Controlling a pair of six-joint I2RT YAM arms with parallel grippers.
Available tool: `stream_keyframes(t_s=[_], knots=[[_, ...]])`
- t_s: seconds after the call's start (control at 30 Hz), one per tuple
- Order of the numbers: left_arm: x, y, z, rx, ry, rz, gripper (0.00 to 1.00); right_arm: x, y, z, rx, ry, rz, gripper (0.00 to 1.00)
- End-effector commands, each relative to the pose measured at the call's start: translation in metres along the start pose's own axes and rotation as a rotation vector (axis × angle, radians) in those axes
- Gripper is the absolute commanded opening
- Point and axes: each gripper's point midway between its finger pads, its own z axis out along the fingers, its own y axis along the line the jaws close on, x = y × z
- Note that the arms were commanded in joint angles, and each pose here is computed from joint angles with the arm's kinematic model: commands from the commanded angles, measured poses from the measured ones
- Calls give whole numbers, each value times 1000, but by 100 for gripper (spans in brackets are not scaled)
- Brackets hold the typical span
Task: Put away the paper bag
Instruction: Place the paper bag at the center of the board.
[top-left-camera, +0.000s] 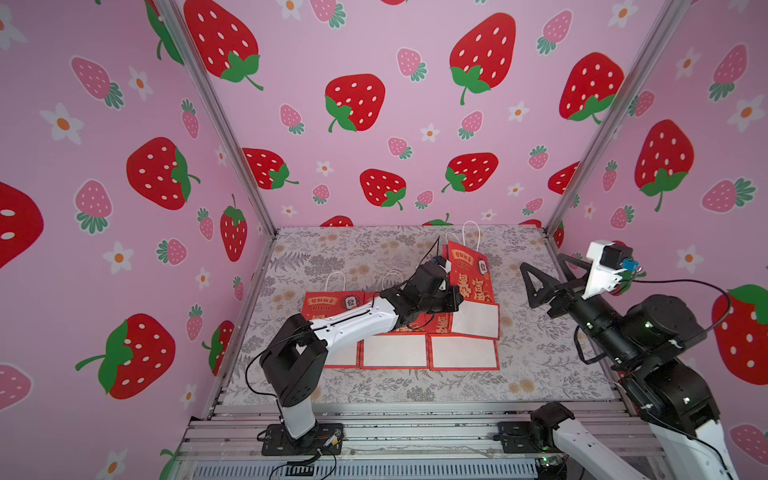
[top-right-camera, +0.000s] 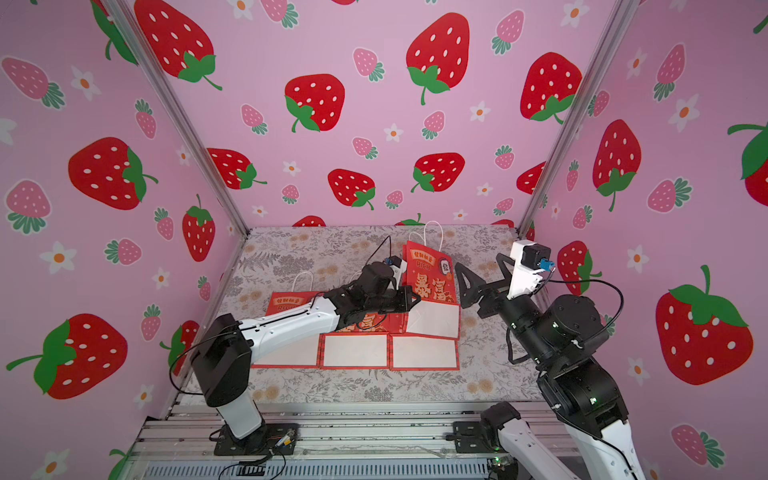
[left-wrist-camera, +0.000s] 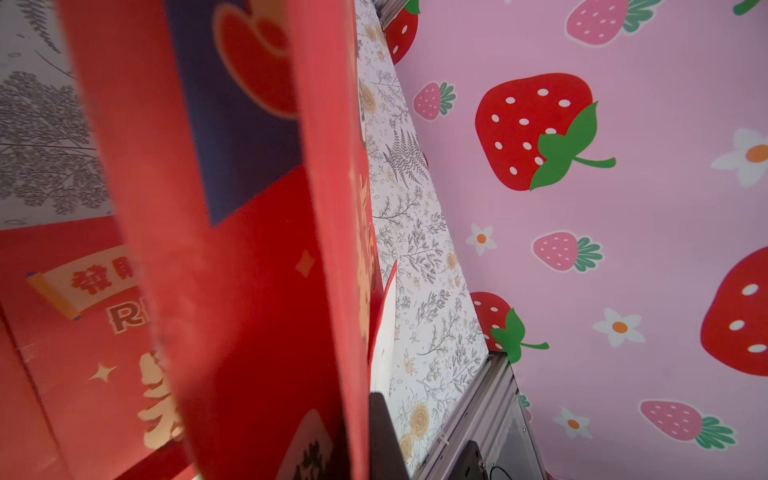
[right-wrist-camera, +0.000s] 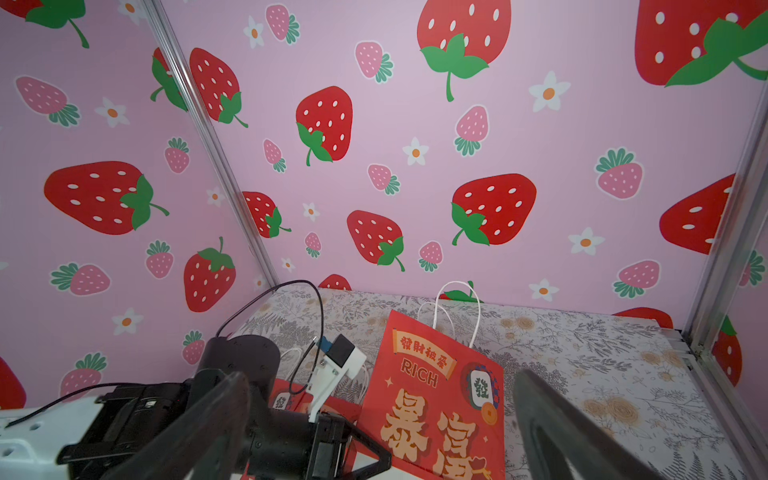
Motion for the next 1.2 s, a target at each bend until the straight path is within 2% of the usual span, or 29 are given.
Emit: stream_keyframes(t_s=[0.0, 0.2, 0.53, 0.7, 1.17], knots=[[-25, -48, 11, 133, -53, 4, 0, 1, -5, -3, 25, -6, -19, 99], [-19, -63, 50, 182, -18, -45, 0, 1, -7, -6, 34, -9, -26, 99], [18, -76, 105, 244, 79, -110, 0, 2, -11, -12, 58, -7, -42, 99], [32, -73, 123, 268, 94, -154, 0, 3, -11, -14, 58, 5, -45, 99], [54, -65, 156, 215, 124, -214, 0, 15, -11, -8, 52, 51, -43, 99]])
